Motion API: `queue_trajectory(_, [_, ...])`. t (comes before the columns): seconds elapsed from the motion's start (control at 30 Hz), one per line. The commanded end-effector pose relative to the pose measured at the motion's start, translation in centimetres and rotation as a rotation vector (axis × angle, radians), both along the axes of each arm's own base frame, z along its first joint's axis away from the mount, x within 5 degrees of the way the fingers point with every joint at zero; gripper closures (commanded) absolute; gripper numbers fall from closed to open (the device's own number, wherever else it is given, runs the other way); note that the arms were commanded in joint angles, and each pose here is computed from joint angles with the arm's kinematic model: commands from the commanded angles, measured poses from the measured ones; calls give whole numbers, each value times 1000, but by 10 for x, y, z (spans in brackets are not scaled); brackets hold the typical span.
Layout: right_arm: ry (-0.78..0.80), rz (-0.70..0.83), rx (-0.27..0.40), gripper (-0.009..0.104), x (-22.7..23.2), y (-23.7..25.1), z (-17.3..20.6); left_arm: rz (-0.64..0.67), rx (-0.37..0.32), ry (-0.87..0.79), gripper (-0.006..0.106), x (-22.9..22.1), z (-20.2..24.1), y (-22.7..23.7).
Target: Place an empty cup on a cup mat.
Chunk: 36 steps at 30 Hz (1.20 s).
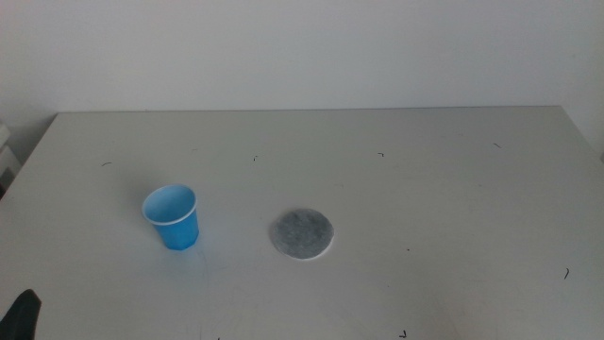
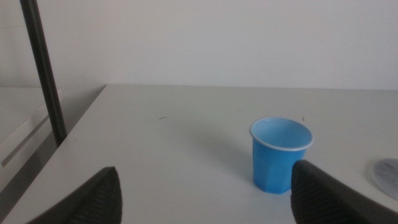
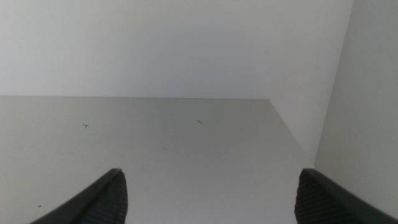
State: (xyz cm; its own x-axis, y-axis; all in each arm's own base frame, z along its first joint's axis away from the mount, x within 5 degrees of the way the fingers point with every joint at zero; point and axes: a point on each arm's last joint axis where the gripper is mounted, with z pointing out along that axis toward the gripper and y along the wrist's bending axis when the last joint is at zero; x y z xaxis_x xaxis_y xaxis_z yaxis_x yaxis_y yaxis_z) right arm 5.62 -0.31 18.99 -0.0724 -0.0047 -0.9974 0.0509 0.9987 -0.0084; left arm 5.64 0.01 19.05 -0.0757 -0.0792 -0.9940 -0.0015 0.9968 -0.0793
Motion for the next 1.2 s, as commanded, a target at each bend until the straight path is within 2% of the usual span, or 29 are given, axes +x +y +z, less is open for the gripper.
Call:
queue_trajectory(0.0, [-107, 4, -23, 1, -2, 0, 12, -11, -16, -113, -5, -4, 25, -1])
queue_trajectory(0.23, [-107, 4, -23, 1, -2, 0, 12, 0, -22, -17, -5, -1, 76, 0])
queue_trajectory(0.63, [-107, 4, -23, 1, -2, 0, 12, 14, -32, 133, -5, 33, 196, 0])
queue_trajectory(0.8, [-107, 4, -23, 1, -2, 0, 12, 16, -41, 218, -5, 65, 238, 0])
queue_trajectory(1.03, [-107, 4, -23, 1, -2, 0, 12, 8, -46, 355, -5, 114, 271, -3])
queue_trajectory(1.17, [-107, 4, -23, 1, -2, 0, 12, -46, -8, 462, -5, 147, 275, -8])
